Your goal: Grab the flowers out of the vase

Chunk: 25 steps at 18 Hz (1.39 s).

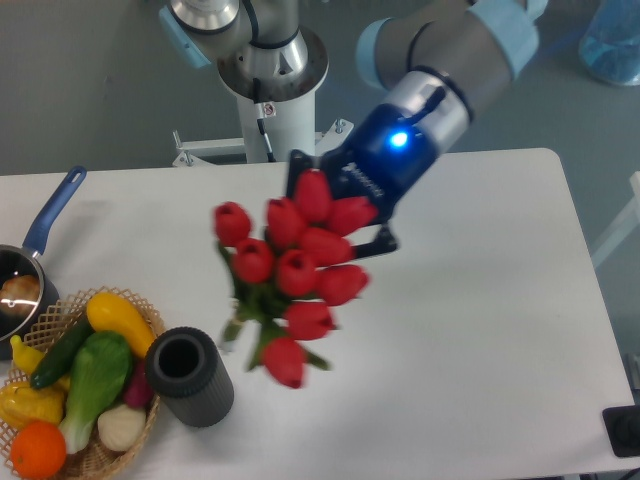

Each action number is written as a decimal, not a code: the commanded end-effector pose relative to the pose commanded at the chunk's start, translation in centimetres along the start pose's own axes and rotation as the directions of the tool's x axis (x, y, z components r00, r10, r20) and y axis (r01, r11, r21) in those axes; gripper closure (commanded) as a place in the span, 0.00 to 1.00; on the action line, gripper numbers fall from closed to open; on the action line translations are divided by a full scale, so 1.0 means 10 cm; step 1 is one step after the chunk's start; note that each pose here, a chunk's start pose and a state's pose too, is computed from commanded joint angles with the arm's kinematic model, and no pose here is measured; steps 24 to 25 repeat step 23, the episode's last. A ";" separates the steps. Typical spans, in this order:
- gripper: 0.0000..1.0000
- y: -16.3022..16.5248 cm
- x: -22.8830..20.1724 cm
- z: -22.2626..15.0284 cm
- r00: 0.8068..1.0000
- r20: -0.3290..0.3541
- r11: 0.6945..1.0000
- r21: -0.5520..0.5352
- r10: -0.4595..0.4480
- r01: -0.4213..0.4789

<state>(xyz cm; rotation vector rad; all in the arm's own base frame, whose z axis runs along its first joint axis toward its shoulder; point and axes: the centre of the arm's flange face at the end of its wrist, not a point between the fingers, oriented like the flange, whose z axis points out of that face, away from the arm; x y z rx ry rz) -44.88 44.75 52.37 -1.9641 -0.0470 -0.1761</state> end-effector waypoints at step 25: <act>1.00 1.45 -1.09 -0.43 0.884 0.081 0.555 -0.804 0.460 -0.215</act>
